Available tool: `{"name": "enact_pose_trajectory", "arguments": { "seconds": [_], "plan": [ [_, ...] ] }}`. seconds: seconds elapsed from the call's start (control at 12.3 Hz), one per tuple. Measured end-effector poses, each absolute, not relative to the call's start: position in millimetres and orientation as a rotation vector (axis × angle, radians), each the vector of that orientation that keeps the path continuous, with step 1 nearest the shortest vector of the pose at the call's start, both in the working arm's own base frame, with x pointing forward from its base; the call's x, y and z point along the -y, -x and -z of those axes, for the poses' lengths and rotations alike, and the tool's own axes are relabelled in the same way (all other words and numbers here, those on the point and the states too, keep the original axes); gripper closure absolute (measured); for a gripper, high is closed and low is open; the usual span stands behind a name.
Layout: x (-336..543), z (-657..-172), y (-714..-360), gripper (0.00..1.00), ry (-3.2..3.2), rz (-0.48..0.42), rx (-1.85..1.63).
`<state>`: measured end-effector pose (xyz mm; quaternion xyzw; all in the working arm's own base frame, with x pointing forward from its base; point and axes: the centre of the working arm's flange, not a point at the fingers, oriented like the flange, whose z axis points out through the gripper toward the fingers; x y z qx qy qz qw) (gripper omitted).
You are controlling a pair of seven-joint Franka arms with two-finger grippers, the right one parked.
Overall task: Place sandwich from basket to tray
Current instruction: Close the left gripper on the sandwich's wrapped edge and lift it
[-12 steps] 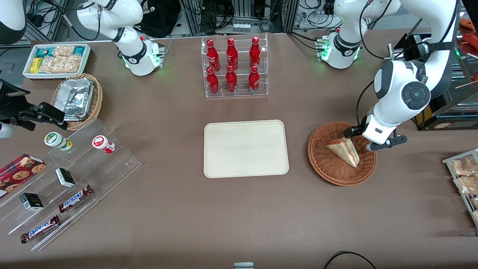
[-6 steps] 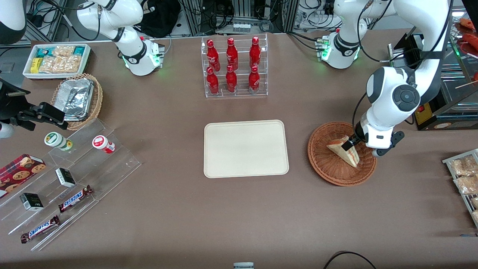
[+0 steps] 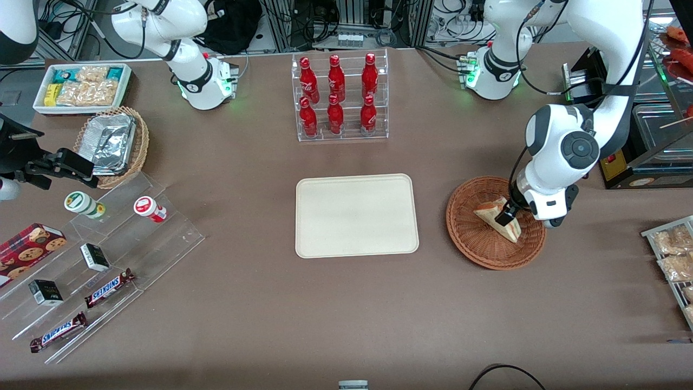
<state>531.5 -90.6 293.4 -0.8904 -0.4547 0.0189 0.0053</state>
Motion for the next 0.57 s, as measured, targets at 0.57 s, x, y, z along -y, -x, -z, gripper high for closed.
{"name": "enact_pose_trajectory", "arguments": {
  "seconds": [0.57],
  "plan": [
    [90.5, -254.1, -527.4, 0.03, 2.744, -0.144, 1.437]
  ]
}}
